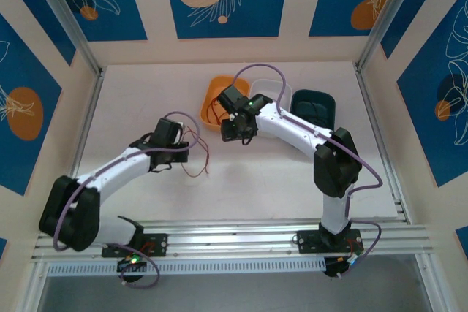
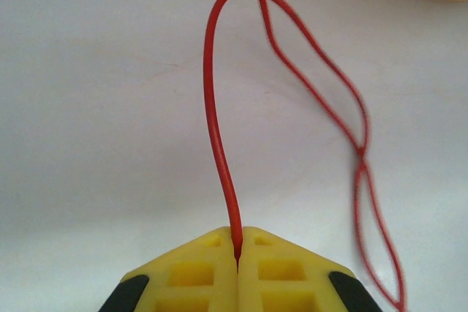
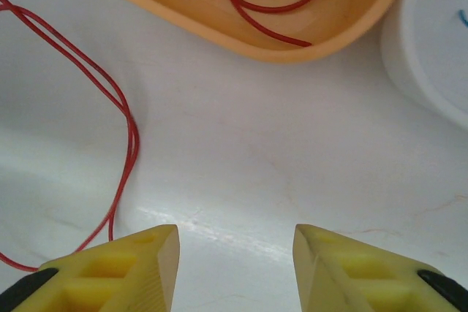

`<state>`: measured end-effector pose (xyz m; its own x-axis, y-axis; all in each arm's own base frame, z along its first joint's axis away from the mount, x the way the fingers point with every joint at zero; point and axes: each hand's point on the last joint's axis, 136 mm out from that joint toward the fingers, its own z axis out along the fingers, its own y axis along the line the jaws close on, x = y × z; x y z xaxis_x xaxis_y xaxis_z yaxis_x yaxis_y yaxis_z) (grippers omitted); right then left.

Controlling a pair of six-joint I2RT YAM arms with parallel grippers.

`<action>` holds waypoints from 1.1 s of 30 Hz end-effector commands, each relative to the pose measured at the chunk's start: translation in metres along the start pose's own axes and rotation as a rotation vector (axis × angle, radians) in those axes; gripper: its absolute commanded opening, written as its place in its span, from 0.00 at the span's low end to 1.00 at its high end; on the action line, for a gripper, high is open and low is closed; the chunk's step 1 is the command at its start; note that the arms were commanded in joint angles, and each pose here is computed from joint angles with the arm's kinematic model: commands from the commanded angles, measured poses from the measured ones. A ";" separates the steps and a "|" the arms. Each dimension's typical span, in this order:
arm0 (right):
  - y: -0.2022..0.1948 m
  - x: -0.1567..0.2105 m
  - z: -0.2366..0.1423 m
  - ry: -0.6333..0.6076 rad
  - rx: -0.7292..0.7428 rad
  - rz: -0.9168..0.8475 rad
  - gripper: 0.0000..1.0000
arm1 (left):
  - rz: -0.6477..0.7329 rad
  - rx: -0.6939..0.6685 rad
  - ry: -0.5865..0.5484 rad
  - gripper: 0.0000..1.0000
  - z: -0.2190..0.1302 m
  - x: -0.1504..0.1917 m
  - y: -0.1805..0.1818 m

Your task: Untangle the cables

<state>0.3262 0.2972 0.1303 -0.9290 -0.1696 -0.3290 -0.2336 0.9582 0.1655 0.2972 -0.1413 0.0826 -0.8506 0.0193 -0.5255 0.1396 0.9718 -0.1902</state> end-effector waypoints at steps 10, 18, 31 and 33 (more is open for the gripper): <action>0.050 0.010 0.007 0.044 -0.222 -0.036 0.45 | 0.042 0.198 -0.098 0.00 -0.040 -0.013 -0.035; 0.057 0.015 0.028 0.076 -0.224 -0.041 0.44 | 0.034 0.295 -0.104 0.00 -0.052 -0.020 -0.053; 0.056 0.024 0.061 0.131 -0.196 -0.042 0.46 | 0.029 0.404 -0.114 0.00 -0.070 -0.026 -0.073; 0.050 0.025 0.067 0.140 -0.165 -0.032 0.46 | 0.029 0.423 -0.129 0.00 -0.076 -0.030 -0.076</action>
<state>0.3105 0.3541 0.0751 -0.9455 -0.2389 -0.2212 -0.3020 0.8972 0.3221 0.2727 -0.1853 0.1441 -0.8084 0.0084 -0.5886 0.3280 0.8368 -0.4385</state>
